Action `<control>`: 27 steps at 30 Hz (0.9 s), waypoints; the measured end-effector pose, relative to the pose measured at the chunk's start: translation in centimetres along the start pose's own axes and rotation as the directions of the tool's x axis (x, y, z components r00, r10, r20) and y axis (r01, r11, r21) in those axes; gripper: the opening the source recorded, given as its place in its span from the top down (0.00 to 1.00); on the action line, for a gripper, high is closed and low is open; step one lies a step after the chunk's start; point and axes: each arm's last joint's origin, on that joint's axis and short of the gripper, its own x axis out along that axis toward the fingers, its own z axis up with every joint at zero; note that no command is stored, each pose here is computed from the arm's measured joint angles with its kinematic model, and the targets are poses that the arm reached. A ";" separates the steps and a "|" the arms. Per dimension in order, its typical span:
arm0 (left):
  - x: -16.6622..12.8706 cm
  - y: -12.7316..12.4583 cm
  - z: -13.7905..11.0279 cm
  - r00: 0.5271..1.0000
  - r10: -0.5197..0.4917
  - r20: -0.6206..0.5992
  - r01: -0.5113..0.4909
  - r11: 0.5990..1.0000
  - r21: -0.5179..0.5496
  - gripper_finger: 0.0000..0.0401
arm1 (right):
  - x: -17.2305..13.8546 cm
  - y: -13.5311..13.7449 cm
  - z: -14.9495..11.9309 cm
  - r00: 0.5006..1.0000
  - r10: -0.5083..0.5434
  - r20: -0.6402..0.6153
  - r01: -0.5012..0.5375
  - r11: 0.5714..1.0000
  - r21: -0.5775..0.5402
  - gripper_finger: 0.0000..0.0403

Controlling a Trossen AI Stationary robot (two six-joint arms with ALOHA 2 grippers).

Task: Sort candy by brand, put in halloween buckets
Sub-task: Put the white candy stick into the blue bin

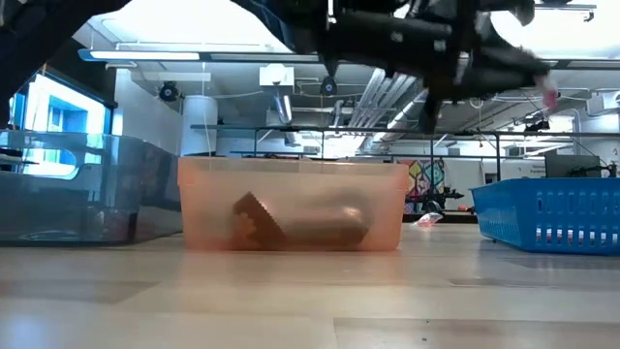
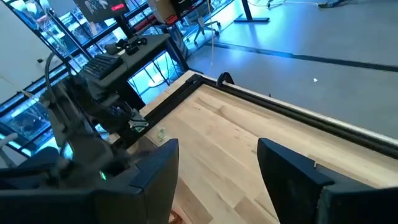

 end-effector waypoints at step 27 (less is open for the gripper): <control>-19.6 -7.7 1.1 0.746 0.385 -0.544 -0.331 0.922 0.199 0.46 | 0.7 -0.1 -1.1 0.991 0.001 -0.134 0.024 0.982 0.185 0.48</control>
